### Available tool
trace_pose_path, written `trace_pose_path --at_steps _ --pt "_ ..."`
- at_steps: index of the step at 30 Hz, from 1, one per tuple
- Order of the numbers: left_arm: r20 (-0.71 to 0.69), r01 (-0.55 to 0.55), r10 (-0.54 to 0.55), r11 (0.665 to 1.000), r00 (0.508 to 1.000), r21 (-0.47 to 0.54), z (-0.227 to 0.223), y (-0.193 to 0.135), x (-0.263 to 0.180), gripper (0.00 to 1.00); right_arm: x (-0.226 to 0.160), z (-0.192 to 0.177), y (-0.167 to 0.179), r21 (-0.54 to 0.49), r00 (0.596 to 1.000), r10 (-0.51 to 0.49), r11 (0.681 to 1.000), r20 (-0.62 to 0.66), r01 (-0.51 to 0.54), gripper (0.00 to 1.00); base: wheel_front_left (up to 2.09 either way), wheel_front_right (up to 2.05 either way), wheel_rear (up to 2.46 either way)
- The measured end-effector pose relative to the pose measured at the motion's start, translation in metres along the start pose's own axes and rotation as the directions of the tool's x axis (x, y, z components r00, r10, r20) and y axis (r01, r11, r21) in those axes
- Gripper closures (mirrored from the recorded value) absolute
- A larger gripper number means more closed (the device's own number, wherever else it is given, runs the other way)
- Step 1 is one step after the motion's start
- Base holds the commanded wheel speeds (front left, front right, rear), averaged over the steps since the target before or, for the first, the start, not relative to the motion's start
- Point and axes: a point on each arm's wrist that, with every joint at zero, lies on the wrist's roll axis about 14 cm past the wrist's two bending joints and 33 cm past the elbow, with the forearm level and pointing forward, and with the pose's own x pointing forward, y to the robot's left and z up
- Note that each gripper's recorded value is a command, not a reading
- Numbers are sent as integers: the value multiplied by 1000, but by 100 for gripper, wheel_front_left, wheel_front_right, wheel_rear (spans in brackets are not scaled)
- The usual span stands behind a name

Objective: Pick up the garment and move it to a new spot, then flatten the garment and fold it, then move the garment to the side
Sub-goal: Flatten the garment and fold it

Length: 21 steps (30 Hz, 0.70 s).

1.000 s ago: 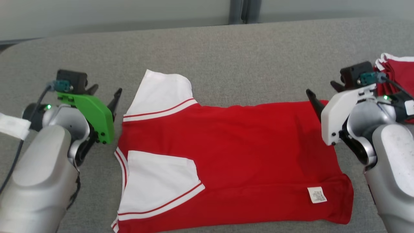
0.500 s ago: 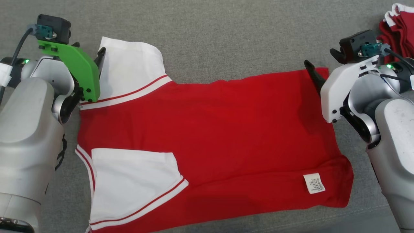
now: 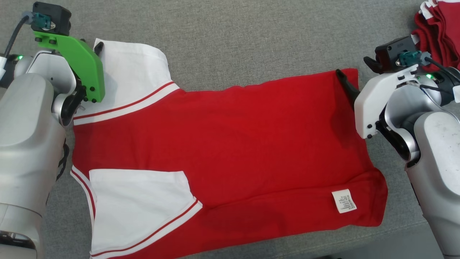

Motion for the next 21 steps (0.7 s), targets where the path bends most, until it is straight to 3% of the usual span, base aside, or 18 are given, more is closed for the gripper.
trace_pose_path --at_steps 5,9,10,12,21 --pt "-12 8 -8 1000 1000 -5 1 -2 2 64 -1 -1 -1 -2 1000 -1 1000 -4 1 0 0 0 0" --pt "-31 31 -32 999 999 -23 -3 -10 6 57 1 -4 -1 3 1000 2 1000 -13 -2 0 0 0 0" --pt "-34 33 -33 999 999 -22 -3 -10 7 62 2 -5 -1 3 1000 2 1000 -16 -2 0 0 0 0" --pt "-36 36 -37 999 999 -22 -4 -10 9 99 3 -7 -1 4 1000 2 1000 -20 -2 0 0 0 0" --pt "-14 34 -35 997 999 -69 0 -3 6 100 -1 8 -18 26 998 -55 998 31 55 0 0 0 0"
